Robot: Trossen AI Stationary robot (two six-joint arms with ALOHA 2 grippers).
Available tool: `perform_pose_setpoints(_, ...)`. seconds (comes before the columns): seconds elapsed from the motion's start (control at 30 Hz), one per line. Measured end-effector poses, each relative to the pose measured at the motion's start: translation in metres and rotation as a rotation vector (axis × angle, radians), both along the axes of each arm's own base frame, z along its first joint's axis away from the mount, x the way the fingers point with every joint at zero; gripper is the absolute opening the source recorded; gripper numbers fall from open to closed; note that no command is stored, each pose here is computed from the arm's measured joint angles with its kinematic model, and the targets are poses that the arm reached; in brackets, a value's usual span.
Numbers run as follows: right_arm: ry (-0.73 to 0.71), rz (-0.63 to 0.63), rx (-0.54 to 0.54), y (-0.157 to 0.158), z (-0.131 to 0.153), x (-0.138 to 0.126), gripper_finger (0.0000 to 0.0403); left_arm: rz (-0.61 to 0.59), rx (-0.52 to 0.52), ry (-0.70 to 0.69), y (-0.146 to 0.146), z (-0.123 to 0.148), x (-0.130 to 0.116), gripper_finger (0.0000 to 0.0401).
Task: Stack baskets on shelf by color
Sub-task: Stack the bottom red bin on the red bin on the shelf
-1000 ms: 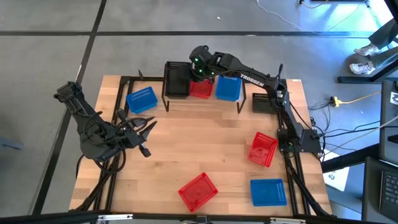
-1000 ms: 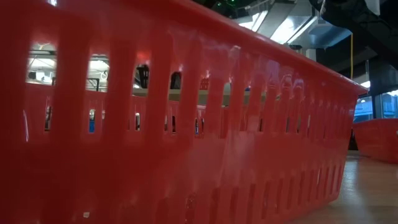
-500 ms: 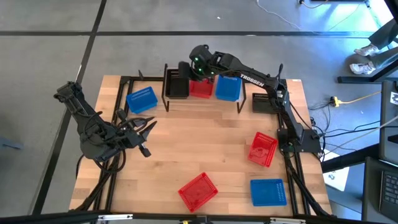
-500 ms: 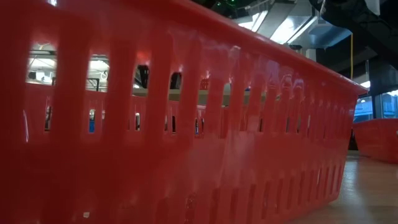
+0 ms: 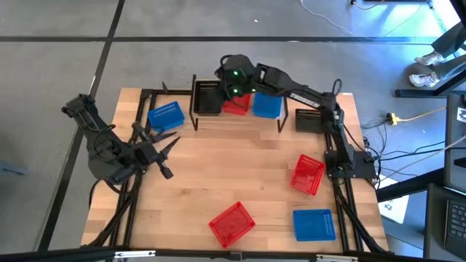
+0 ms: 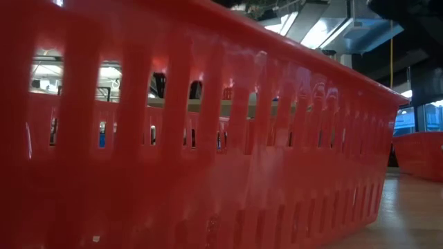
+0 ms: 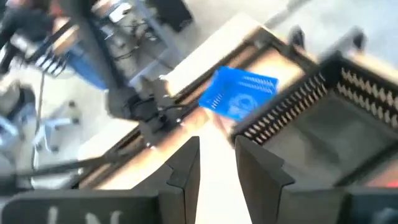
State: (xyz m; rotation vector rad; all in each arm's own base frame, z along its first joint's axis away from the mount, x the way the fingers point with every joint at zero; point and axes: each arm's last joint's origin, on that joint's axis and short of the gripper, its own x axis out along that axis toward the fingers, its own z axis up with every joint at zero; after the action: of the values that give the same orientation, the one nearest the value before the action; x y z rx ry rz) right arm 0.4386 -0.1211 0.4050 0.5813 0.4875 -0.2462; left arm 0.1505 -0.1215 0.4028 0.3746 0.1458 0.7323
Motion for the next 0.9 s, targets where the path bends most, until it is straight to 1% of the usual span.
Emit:
perform_pose_setpoints(0.1, -0.023, 0.109, -0.124, 0.026, 0.023, -0.014, 0.0100, 0.000, -0.045, -0.041, 0.007, 0.002, -0.006, 0.0069)
perform_pose_setpoints(0.23, 0.002, 0.261, -0.277, 0.060, 0.048, -0.042, 0.0100, -0.001, -0.117, -0.107, 0.017, 0.002, -0.016, 0.0069)
perform_pose_setpoints(0.33, 0.110, 0.397, -0.362, 0.081, 0.052, -0.064, 0.0100, -0.016, -0.151, -0.131, 0.023, -0.003, -0.020, 0.0069)
perform_pose_setpoints(0.4, 0.199, 0.487, -0.396, 0.094, 0.051, -0.078, 0.0100, -0.033, -0.174, -0.136, 0.028, -0.007, -0.020, 0.0069)
perform_pose_setpoints(0.5, 0.314, 0.615, -0.418, 0.112, 0.050, -0.100, 0.0100, -0.065, -0.232, -0.139, 0.036, -0.013, -0.021, 0.0069)
perform_pose_setpoints(0.6, 0.388, 0.710, -0.397, 0.127, 0.045, -0.110, 0.0100, -0.112, -0.313, -0.105, 0.044, -0.022, -0.019, 0.0069)
perform_pose_setpoints(0.67, 0.403, 0.790, -0.368, 0.137, 0.041, -0.111, 0.0100, -0.141, -0.376, -0.048, 0.049, -0.030, -0.017, 0.0069)
perform_pose_setpoints(0.77, 0.376, 0.921, -0.344, 0.152, 0.036, -0.109, 0.0100, -0.185, -0.482, 0.061, 0.053, -0.041, -0.013, 0.0069)
perform_pose_setpoints(0.83, 0.371, 0.992, -0.338, 0.161, 0.029, -0.107, 0.0100, -0.220, -0.557, 0.130, 0.053, -0.047, -0.009, 0.0069)
perform_pose_setpoints(0.9, 0.392, 1.037, -0.344, 0.168, 0.020, -0.105, 0.0100, -0.255, -0.612, 0.178, 0.053, -0.050, -0.006, 0.0069)
